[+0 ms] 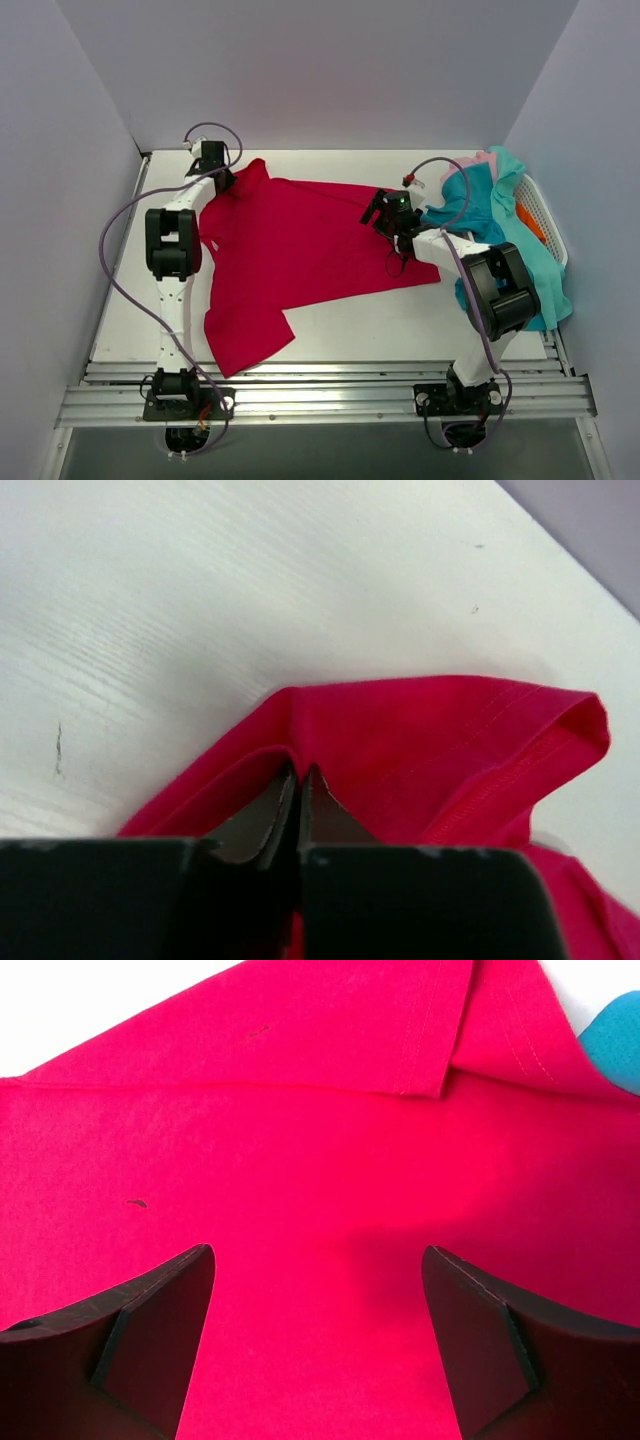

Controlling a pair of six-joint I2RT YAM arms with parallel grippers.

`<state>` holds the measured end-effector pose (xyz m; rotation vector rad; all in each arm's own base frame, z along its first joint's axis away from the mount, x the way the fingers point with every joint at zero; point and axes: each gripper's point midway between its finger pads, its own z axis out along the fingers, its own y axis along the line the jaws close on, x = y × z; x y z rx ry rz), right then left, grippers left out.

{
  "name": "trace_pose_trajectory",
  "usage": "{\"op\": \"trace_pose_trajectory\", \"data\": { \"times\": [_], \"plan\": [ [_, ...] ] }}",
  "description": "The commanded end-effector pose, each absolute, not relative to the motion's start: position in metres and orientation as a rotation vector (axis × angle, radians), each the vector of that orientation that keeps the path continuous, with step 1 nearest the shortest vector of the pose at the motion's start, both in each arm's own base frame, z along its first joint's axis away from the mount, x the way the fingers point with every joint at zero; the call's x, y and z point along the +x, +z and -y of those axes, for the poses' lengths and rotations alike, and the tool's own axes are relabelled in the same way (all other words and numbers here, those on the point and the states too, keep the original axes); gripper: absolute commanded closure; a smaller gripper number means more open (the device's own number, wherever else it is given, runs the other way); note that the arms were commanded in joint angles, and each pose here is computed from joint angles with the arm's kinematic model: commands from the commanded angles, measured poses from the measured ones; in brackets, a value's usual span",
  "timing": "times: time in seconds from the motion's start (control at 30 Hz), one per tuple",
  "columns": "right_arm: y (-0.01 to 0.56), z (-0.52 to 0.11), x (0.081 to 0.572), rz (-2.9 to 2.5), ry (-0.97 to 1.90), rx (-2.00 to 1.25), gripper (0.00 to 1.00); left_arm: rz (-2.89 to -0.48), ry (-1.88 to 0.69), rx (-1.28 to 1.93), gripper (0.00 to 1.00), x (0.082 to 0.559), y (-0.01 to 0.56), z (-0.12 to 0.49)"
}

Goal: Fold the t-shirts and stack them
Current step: Flatten the tshirt out

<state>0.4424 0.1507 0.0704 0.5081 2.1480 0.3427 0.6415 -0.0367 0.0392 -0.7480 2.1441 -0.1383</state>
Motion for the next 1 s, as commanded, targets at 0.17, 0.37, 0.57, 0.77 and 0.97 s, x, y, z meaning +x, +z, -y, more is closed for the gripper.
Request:
{"op": "trace_pose_trajectory", "data": {
  "times": [0.17,0.37,0.57,0.77,0.97],
  "plan": [
    [0.068,-0.149,0.448,-2.130,0.346,0.506,0.21,-2.055,-0.139,-0.722,0.98,0.661,0.085,0.021],
    [0.074,-0.149,0.453,-2.115,0.353,0.503,0.22,-1.934,-0.191,-0.742,0.93,0.700,0.144,-0.032],
    [0.076,-0.153,0.454,-2.120,0.367,0.497,0.23,-1.745,-0.419,-0.701,0.06,0.739,0.161,-0.068],
    [0.090,-0.152,0.447,-2.097,0.378,0.503,0.23,-1.705,-0.440,-0.636,0.06,0.731,0.188,-0.065],
    [0.107,-0.151,0.439,-2.060,0.392,0.509,0.23,-1.725,-0.353,-0.854,0.06,0.676,0.184,-0.080]
  ]
}}
